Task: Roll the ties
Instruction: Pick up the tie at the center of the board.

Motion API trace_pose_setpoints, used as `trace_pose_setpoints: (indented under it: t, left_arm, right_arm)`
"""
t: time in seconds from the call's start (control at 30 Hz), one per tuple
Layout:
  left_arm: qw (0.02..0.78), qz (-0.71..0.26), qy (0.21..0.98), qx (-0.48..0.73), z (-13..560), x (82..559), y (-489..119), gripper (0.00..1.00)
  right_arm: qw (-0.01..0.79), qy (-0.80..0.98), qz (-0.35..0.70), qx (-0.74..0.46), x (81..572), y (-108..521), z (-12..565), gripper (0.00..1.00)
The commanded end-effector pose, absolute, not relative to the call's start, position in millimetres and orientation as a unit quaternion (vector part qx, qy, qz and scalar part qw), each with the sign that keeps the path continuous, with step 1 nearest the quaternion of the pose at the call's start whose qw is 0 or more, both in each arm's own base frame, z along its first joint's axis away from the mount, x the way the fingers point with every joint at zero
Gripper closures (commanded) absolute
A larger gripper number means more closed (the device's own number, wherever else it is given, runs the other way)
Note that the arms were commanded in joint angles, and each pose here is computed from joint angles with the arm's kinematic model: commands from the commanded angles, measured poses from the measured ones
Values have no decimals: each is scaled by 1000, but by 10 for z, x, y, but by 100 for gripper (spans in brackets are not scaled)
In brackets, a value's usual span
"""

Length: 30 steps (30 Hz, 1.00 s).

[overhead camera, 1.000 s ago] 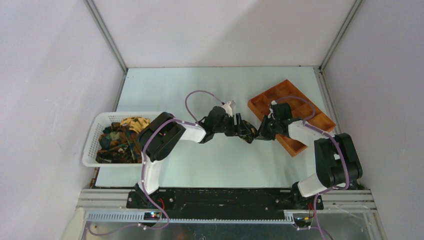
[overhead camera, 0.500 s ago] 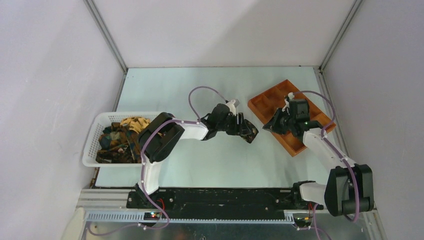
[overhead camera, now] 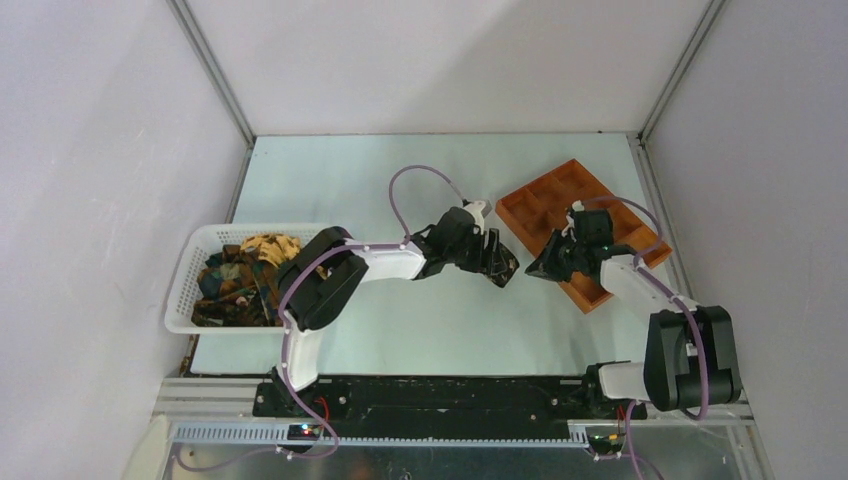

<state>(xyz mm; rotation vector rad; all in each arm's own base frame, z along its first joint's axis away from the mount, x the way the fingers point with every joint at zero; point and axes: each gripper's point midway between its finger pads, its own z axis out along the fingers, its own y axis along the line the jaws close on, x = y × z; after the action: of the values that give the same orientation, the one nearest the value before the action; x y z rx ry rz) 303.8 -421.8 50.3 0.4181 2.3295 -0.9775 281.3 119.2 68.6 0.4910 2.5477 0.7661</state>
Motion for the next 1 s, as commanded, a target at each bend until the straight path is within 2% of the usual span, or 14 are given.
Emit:
trace_pose_setpoints:
  t: [0.0,0.37,0.57,0.97]
  left_arm:
    - [306,-341,875,157,613,3121,-4173,29]
    - [288,-400,863,113,581,3139,-4126,12]
    - [292,-417,853,114,623,3218,-4078,8]
    - [268,-472,816,197,724,3137,-4313,4]
  right_arm:
    - [226,912,297,168,2902,1273,720,92]
    - [195,908,342,145,2937,1622,580,91]
    - [196,906,341,155,3014,1630,498,92]
    - [193,911,330,158,3075,1603,414,93]
